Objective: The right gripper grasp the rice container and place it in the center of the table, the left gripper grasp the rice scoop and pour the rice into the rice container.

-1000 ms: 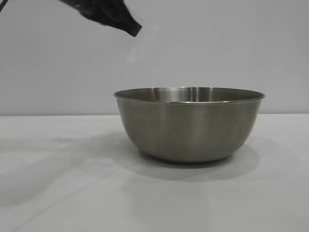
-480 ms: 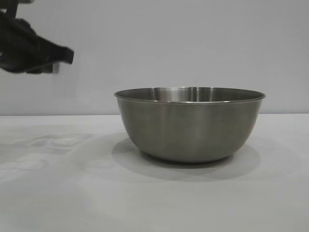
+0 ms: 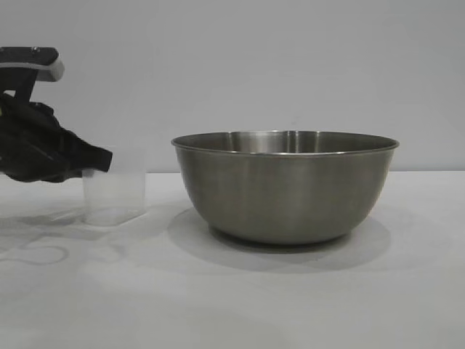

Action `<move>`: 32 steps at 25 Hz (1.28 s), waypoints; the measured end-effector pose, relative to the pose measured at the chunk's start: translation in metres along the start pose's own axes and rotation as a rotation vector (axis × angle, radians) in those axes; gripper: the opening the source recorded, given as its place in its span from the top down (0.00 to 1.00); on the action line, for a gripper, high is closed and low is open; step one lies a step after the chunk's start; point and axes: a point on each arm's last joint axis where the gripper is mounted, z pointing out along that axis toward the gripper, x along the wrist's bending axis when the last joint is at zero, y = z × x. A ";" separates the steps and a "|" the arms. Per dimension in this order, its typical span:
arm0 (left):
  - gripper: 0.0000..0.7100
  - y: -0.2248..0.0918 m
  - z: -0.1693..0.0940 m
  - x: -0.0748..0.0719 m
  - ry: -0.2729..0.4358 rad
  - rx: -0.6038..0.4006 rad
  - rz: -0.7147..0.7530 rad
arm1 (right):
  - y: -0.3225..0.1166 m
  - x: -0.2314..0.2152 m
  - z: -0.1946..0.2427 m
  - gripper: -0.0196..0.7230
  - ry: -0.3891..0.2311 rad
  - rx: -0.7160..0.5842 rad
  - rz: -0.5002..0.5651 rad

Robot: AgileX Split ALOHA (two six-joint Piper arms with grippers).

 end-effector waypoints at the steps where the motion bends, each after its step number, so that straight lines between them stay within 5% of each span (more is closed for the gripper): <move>1: 0.80 -0.005 -0.005 -0.001 -0.007 0.016 -0.005 | 0.000 0.000 0.000 0.60 0.000 0.000 0.000; 2: 0.73 -0.010 -0.012 -0.002 -0.015 0.043 -0.011 | 0.000 0.000 0.000 0.60 0.000 0.000 0.000; 6: 0.73 -0.008 -0.037 -0.003 -0.015 0.063 -0.023 | 0.000 0.000 0.000 0.60 0.000 0.000 0.000; 12: 0.73 0.039 -0.060 0.001 0.004 -0.106 -0.039 | 0.000 0.000 0.000 0.60 0.000 0.000 0.000; 15: 0.73 0.059 -0.073 0.004 0.031 -0.113 -0.057 | 0.000 0.000 0.000 0.60 0.000 0.000 0.000; 24: 0.73 0.100 -0.156 0.006 0.031 0.089 -0.067 | 0.000 0.000 0.000 0.60 0.000 0.000 0.000; 32: 0.73 0.105 -0.243 0.003 0.009 0.279 -0.042 | 0.000 0.000 0.000 0.60 0.000 0.000 0.000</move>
